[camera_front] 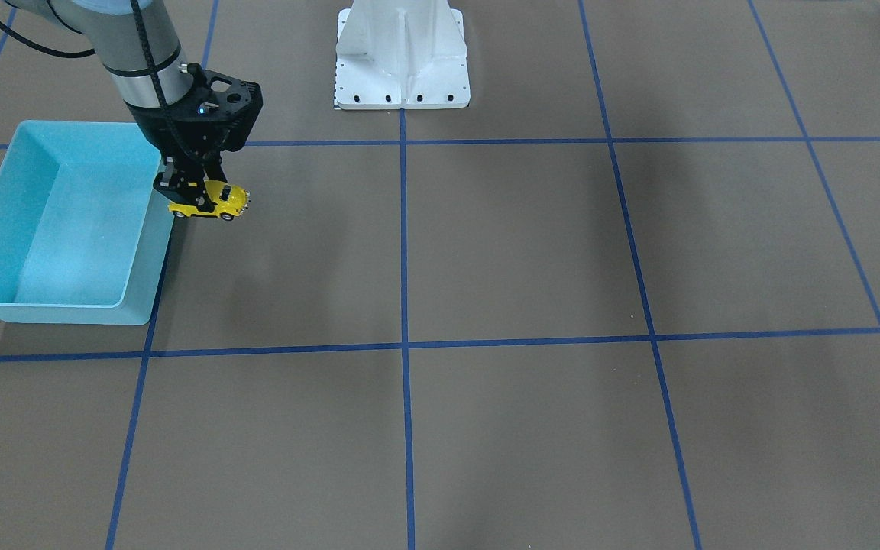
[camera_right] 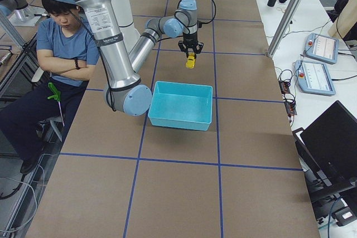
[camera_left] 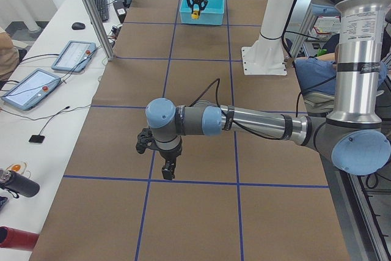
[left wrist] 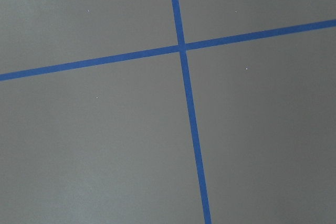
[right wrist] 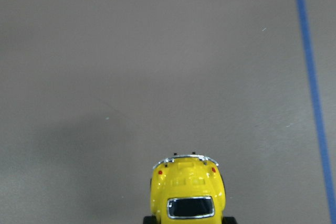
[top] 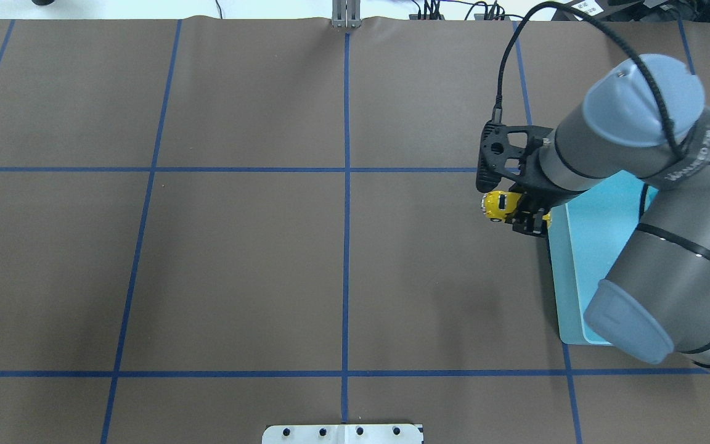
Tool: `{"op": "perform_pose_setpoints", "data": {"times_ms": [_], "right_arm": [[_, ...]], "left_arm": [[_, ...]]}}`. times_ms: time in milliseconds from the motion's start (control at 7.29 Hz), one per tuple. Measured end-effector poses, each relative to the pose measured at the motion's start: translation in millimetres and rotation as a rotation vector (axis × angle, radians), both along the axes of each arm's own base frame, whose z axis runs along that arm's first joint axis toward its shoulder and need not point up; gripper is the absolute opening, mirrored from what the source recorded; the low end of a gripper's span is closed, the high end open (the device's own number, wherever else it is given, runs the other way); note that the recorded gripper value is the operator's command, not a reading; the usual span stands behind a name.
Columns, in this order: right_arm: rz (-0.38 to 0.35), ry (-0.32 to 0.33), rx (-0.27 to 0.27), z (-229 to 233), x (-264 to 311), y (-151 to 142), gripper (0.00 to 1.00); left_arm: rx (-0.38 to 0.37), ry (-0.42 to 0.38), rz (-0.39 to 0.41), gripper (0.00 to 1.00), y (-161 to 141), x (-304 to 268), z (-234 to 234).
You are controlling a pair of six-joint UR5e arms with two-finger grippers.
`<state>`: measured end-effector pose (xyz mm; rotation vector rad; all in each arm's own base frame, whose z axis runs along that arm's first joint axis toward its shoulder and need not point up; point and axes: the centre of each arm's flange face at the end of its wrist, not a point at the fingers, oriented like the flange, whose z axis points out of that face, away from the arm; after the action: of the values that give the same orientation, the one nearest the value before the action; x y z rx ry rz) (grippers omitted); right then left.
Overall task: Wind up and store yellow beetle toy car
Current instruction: 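Carry the car over the light-blue bin and open the right gripper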
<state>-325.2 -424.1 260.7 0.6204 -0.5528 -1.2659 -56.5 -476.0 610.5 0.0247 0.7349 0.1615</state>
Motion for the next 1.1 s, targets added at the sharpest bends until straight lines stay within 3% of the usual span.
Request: {"op": "perform_pose_setpoints", "data": {"times_ms": [549,1098], "right_arm": [[-0.112,0.090,0.081,79.3,102.7,-1.9,0.00],[-0.132,0.113,0.052,176.8,75.4,-19.7,0.00]], "left_arm": [[0.000,0.000,0.000,1.00,0.0,-0.2,0.2],[0.002,0.000,0.000,1.00,-0.1,-0.2,-0.6]]}}
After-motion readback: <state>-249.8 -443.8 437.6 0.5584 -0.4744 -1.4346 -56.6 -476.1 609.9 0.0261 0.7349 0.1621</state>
